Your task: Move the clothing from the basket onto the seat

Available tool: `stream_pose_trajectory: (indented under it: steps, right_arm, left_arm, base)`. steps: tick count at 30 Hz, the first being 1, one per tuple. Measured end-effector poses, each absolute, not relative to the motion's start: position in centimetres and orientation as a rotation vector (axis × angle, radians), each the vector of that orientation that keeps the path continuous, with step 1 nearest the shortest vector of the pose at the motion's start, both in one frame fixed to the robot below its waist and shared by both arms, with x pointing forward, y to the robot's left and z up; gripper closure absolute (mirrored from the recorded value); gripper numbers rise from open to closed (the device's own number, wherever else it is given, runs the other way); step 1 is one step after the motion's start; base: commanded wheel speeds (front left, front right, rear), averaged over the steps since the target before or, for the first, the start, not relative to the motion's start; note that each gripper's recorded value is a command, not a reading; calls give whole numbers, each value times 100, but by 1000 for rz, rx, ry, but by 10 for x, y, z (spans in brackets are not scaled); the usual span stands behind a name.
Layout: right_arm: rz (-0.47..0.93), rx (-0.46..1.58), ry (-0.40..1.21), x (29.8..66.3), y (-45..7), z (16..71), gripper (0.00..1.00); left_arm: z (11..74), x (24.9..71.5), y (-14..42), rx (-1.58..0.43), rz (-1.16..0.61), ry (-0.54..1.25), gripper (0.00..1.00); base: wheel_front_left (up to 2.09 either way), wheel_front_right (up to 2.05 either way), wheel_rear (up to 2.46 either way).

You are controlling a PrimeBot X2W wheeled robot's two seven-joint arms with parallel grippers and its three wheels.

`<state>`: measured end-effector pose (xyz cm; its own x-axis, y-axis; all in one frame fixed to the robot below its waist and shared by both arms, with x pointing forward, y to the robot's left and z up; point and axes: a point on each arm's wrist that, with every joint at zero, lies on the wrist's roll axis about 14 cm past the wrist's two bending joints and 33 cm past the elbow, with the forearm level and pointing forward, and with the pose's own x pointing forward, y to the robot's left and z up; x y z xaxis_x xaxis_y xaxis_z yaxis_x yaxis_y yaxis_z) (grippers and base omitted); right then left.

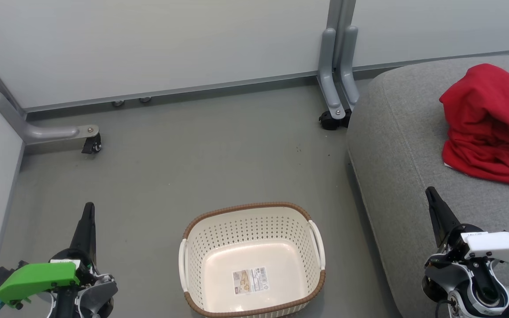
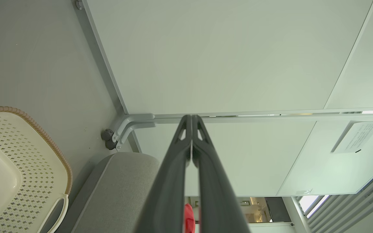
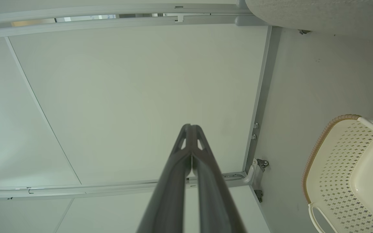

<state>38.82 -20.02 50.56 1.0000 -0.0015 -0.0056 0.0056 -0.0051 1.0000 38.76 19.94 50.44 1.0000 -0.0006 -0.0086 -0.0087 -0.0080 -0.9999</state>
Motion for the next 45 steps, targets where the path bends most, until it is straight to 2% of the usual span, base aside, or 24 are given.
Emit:
stream_pose_trajectory:
  steps: [45]
  right_arm:
    - [-4, 1576, 4, 388, -200, 506, 100]
  left_arm:
    - [504, 387, 200, -1576, 6, 9, 100]
  base:
    - [0, 0, 0]
